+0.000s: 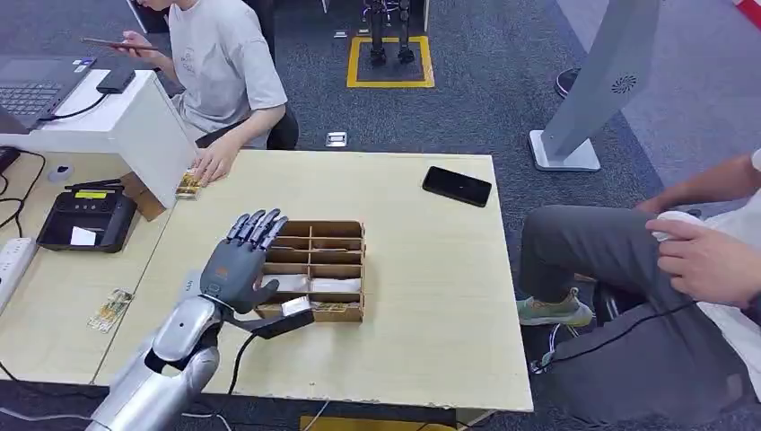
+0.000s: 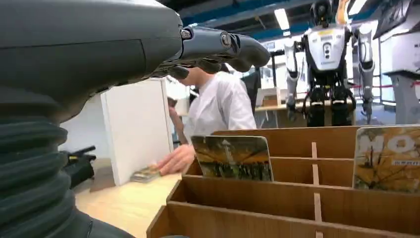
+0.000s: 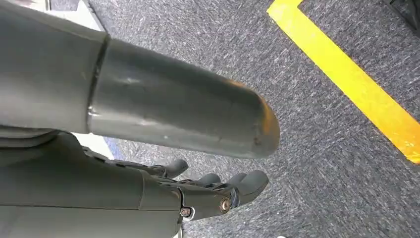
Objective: Pass the card to the sensor for recognition and then transmit it.
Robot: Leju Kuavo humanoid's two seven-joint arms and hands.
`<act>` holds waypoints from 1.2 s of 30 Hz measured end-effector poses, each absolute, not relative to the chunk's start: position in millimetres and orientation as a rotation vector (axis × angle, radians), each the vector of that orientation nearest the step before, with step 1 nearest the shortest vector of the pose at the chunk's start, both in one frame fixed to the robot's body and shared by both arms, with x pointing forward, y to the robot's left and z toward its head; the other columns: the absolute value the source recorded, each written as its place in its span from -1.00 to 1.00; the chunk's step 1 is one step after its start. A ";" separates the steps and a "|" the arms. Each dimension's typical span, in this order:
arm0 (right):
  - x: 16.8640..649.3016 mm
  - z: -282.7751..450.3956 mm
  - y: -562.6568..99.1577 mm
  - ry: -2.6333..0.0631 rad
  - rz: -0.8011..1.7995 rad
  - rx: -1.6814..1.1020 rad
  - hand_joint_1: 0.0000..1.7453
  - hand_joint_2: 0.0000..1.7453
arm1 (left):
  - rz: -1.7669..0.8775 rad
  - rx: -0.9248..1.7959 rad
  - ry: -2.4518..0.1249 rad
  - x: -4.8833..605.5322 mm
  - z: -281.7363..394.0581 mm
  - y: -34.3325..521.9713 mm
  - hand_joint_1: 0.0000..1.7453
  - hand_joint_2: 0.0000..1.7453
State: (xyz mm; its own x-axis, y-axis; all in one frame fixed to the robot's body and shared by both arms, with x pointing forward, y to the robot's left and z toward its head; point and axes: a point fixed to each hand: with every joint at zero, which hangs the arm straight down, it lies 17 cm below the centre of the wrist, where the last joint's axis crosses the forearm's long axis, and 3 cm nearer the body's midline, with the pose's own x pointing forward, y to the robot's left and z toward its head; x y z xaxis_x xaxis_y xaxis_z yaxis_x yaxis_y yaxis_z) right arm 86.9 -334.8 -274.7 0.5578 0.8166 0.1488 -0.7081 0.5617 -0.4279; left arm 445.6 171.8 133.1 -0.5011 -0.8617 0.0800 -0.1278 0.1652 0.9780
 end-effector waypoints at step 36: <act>90.2 -274.1 -333.7 -0.360 0.924 -0.337 -1.00 -1.00 | -1.394 0.812 -1.739 456.4 132.7 185.2 -1.00 1.00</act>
State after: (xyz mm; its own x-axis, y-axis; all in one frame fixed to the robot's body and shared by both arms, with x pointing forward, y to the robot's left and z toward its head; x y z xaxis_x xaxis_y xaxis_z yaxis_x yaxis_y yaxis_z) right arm 90.2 -333.7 -274.1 0.5515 0.8195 0.1559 -0.7088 0.5589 -0.4304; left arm 456.4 185.2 132.7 -0.5168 -0.8401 0.1646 -0.0221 0.2052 0.9785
